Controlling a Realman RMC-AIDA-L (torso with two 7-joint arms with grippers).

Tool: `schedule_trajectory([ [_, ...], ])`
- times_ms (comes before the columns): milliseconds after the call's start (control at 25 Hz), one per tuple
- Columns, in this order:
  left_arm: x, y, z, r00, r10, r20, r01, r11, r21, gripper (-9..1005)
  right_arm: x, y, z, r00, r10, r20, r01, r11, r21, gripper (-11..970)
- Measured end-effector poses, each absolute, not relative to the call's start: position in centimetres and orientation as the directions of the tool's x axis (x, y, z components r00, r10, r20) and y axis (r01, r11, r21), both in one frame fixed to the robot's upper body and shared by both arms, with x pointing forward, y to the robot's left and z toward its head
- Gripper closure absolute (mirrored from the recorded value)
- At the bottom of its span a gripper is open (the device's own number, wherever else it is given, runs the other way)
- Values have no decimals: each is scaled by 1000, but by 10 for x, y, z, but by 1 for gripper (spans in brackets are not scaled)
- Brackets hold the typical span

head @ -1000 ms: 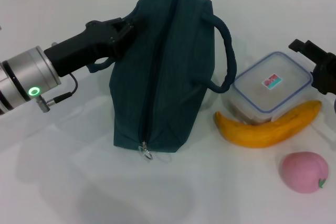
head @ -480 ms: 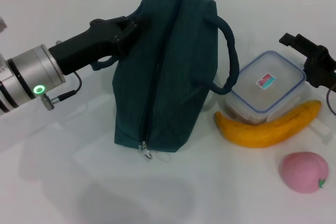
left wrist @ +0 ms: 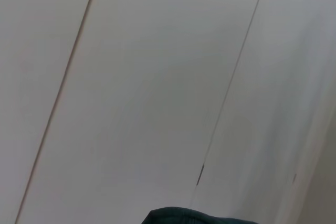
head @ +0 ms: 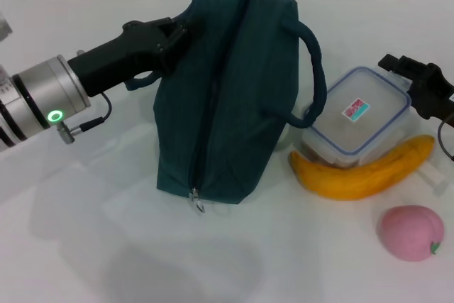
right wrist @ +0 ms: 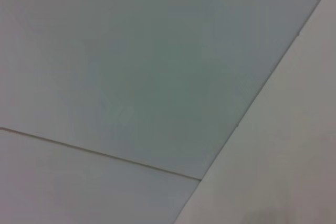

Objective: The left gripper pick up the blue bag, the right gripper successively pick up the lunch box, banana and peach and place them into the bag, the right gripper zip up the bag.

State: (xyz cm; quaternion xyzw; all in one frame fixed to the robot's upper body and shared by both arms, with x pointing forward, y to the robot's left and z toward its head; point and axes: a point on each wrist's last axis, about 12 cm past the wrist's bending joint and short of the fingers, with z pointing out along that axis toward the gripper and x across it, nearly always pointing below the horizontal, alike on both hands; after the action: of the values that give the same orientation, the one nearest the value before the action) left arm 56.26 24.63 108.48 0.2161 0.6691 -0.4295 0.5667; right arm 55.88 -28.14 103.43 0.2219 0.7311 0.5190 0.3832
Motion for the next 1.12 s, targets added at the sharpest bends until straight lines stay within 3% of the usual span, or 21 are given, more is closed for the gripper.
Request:
schedule_trajectory([
  [160, 564, 246, 1085, -263, -193, -945, 775, 541, -327, 954, 560, -280, 1036, -607, 718, -340, -89, 364, 927, 646],
  [600, 565, 245, 1086, -257, -190, -947, 778, 541, -320, 955, 559, -275, 1037, -604, 676, -423, -158, 418, 895, 787],
  [720, 565, 245, 1087, -256, -191, -948, 779, 540, -319, 955, 558, -274, 1038, -605, 660, -446, -187, 426, 885, 788],
  [1120, 570, 246, 1095, -283, -216, -934, 779, 516, -356, 955, 556, -279, 1055, -515, 577, -634, -399, 494, 773, 840],
])
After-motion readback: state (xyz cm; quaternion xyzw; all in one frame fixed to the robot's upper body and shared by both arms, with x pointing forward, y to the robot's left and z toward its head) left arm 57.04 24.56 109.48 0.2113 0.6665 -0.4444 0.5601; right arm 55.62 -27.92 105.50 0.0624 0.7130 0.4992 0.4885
